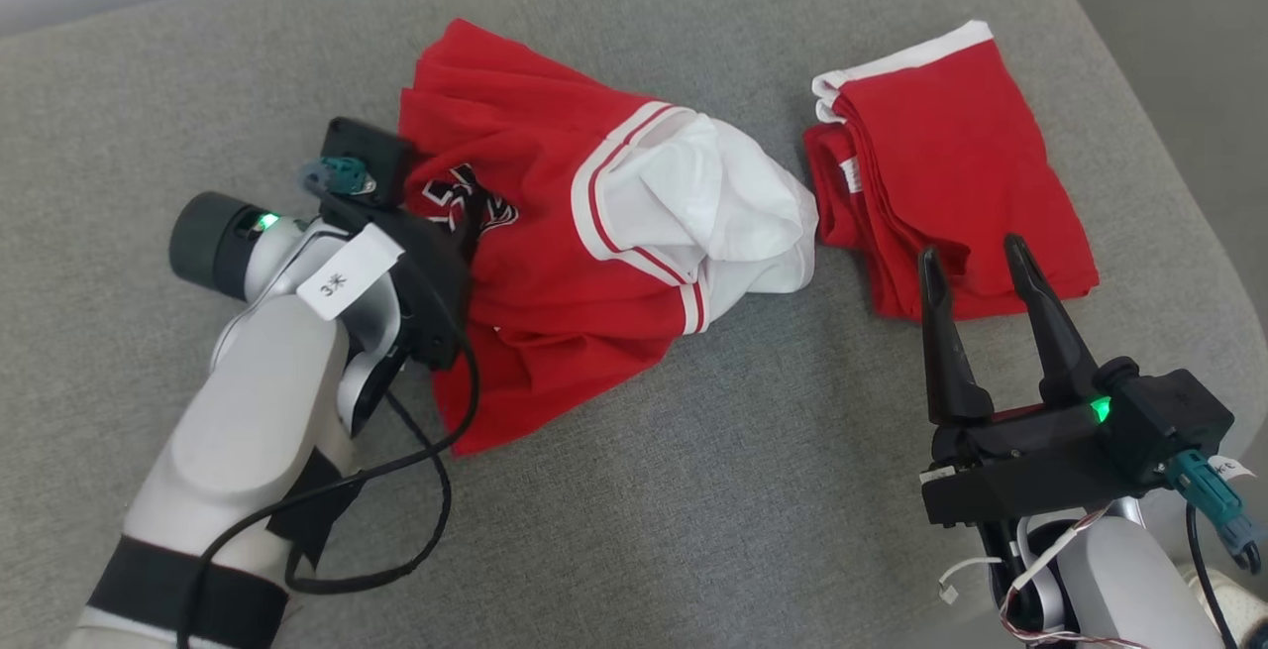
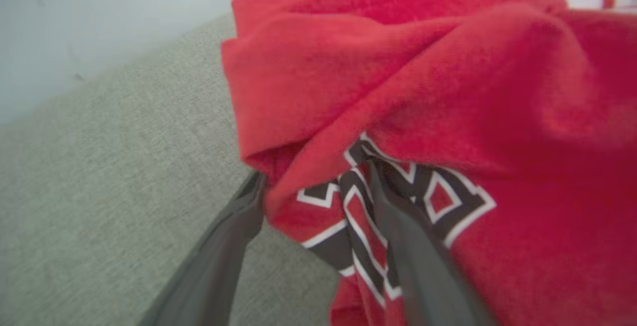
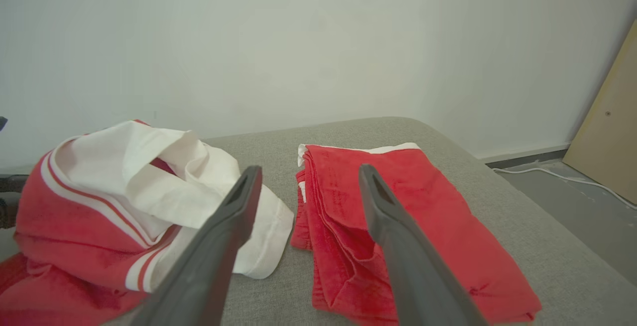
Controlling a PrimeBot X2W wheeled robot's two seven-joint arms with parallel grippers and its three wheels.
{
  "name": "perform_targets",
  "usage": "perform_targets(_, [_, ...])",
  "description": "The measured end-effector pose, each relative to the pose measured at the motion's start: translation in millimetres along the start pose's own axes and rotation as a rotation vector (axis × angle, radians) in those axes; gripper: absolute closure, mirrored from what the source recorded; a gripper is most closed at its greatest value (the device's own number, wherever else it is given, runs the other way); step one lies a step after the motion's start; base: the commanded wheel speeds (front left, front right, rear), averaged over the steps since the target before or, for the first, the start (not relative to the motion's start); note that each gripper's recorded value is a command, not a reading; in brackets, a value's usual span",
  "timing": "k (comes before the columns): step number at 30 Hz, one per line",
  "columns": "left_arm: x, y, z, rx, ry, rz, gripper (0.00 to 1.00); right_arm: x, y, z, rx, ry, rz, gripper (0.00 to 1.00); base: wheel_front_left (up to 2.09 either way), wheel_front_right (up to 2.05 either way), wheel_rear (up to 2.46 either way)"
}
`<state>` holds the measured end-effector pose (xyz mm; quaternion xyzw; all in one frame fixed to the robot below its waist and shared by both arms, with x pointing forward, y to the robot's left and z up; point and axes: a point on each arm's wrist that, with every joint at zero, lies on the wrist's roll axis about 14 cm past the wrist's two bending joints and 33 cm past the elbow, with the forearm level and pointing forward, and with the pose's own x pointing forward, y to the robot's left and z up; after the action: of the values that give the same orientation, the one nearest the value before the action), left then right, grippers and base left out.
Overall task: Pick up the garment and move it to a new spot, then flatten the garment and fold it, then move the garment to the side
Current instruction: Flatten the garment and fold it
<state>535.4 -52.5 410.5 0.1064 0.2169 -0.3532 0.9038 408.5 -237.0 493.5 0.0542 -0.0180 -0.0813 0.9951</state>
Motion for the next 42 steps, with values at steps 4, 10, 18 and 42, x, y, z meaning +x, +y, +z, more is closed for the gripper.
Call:
perform_targets(4, [8, -4, -1, -0.014, -0.009, -0.016, 1.0, 8, 12, -5, 0.0, 0.008, 0.046, 0.0, 0.0, 0.0, 0.0])
perform_targets(10, [3, 2, 4, -0.017, -0.032, 0.005, 1.0, 25, 72, 9, 0.008, -0.029, 0.25, 0.0, 0.0, 0.0, 0.0])
perform_targets(18, [-10, 9, 4, -0.012, -0.041, 0.031, 1.0, 37, 107, -9, -0.029, 0.102, 0.368, 0.0, 0.0, 0.0, 0.0])
perform_targets(42, [-15, 24, -6, -0.014, -0.058, 0.06, 1.0, 72, 141, -41, 0.112, 0.357, 0.428, 0.55, 0.0, 0.0, 0.0])
